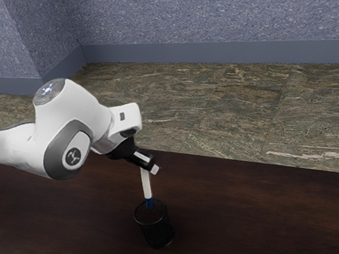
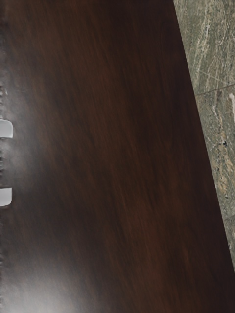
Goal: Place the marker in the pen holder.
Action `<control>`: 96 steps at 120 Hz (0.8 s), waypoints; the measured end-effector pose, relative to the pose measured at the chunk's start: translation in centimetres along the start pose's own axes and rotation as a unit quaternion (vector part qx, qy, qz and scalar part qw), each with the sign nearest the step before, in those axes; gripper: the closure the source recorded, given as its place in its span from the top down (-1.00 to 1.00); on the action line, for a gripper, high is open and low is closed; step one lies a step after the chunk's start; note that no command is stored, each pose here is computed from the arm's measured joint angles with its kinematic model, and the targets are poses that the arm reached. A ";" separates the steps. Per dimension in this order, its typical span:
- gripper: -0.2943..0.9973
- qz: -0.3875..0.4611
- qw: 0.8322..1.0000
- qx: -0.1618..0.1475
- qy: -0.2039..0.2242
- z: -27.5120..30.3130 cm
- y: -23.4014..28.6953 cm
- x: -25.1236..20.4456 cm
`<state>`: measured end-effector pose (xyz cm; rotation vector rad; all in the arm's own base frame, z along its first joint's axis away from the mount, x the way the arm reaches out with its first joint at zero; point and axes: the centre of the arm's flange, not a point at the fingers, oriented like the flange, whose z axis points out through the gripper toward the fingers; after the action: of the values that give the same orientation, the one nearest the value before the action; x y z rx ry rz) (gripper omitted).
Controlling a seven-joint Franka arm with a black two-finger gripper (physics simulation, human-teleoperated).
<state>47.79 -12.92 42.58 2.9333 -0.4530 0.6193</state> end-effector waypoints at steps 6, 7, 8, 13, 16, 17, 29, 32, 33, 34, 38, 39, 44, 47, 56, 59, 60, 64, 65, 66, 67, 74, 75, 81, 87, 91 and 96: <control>-0.60 -0.003 1.000 0.001 0.000 -0.2 -0.2 -0.2; -0.60 -0.004 1.000 0.002 0.000 -0.2 -0.2 -0.3; -0.60 -0.005 1.000 0.002 0.000 -0.2 -0.3 -0.3; -0.60 -0.012 1.000 0.005 -0.003 -0.1 -0.9 -0.6; -0.60 -0.015 1.000 0.006 -0.005 0.1 -1.2 -0.7; -0.60 -0.016 1.000 0.006 -0.006 0.2 -1.3 -0.8; -0.59 -0.024 0.999 0.005 -0.027 2.2 -1.8 -1.5; -0.59 -0.025 0.999 0.005 -0.031 2.6 -1.9 -1.6; -0.59 -0.026 0.999 0.005 -0.032 2.7 -1.9 -1.7; -0.59 -0.026 0.999 0.004 -0.033 2.8 -1.9 -1.7; -0.59 -0.027 0.999 0.004 -0.039 3.4 -2.0 -1.9; -0.59 -0.028 0.999 0.004 -0.041 3.5 -2.0 -2.0; -0.59 -0.029 0.998 0.003 -0.048 4.3 -2.1 -2.2; -0.59 -0.030 0.998 0.002 -0.052 4.7 -2.1 -2.3; -0.59 -0.035 0.997 0.001 -0.069 6.5 -2.4 -3.0; -0.59 -0.037 0.997 0.000 -0.075 7.1 -2.6 -3.2; -0.59 -0.038 0.996 0.000 -0.076 7.3 -2.6 -3.3; -0.52 -0.040 0.996 0.000 -0.080 7.7 -2.8 -3.4; -0.49 -0.041 0.996 0.000 -0.080 7.8 -2.8 -3.4; -0.47 -0.041 0.996 0.000 -0.081 7.8 -2.8 -3.4; -0.44 -0.041 0.996 -0.001 -0.081 7.9 -2.9 -3.4; -0.23 -0.042 0.996 -0.002 -0.082 8.1 -3.0 -3.4; -0.20 -0.042 0.996 -0.002 -0.082 8.1 -3.0 -3.4; -0.05 -0.040 0.996 -0.003 -0.081 8.0 -3.0 -3.3; 0.08 -0.034 0.997 -0.002 -0.073 7.4 -2.8 -2.9; 0.14 -0.019 0.999 0.002 -0.048 5.3 -2.7 -1.1; 0.21 0.001 1.000 0.010 0.004 -0.3 -3.3 4.5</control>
<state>52.66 -10.98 44.56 2.9489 -0.4505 0.6399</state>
